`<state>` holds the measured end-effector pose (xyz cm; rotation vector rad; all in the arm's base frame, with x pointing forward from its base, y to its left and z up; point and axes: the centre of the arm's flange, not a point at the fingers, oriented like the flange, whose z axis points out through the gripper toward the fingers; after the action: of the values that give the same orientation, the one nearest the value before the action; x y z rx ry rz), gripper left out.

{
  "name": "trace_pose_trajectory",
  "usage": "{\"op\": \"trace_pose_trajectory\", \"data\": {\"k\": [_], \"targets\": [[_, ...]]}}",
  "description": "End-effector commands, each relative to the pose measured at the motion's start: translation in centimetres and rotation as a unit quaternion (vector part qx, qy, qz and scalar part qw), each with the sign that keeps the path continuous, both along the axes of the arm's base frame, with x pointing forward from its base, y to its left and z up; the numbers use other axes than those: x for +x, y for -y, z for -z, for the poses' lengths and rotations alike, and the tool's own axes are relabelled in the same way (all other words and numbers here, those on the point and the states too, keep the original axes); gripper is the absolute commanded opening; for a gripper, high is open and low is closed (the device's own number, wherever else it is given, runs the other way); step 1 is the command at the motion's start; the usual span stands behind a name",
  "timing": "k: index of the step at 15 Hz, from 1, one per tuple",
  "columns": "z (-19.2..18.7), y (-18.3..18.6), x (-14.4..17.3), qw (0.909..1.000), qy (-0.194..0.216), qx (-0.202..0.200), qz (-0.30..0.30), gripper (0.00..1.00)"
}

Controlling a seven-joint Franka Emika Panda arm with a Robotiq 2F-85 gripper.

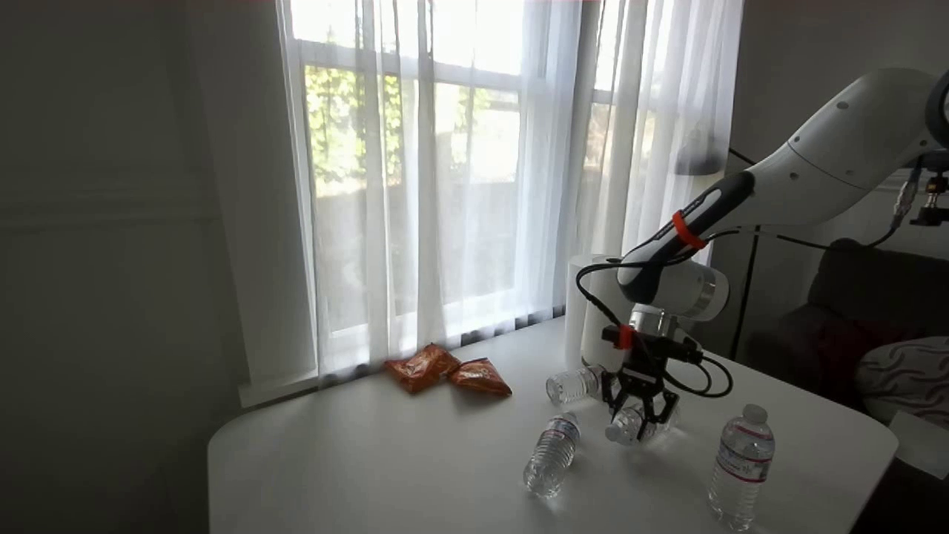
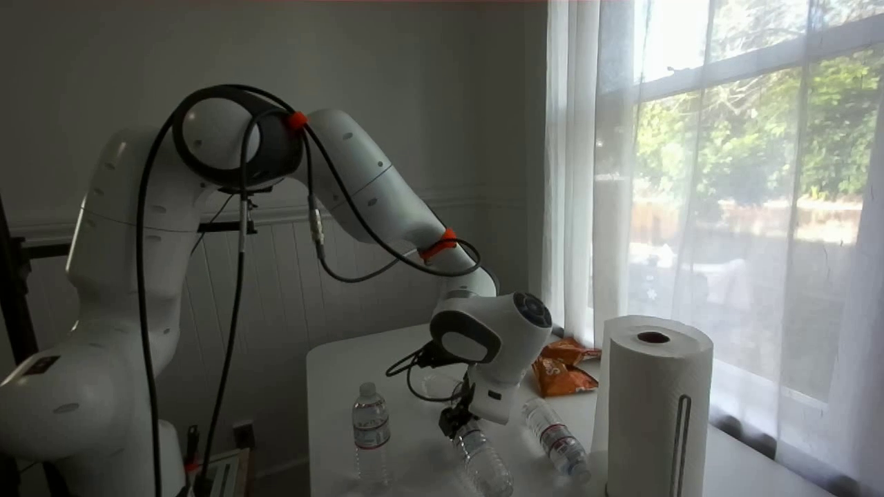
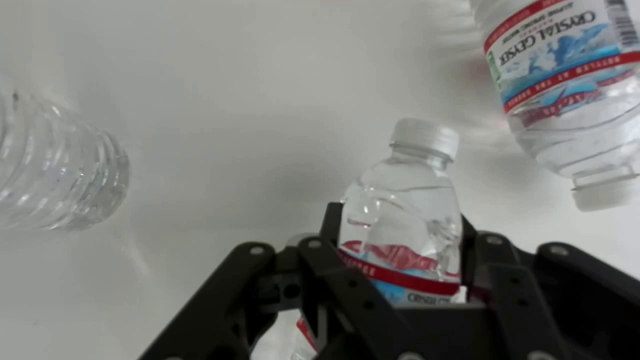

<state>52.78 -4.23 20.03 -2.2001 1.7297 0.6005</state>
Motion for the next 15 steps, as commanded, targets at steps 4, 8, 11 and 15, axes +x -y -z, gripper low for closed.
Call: {"op": "trace_pose_trajectory", "data": {"k": [4,8,11,15], "targets": [[-2.8,3.8,-3.6,0.989,0.019,0.138,-0.048,0.23],[-2.9,5.8,-5.3,0.9746,0.023,0.212,-0.067,0.23],[-2.7,7.2,-6.6,0.9624,0.031,0.259,-0.075,0.23],[-2.4,9.1,-8.0,0.9402,0.062,0.326,-0.078,0.23]]}}
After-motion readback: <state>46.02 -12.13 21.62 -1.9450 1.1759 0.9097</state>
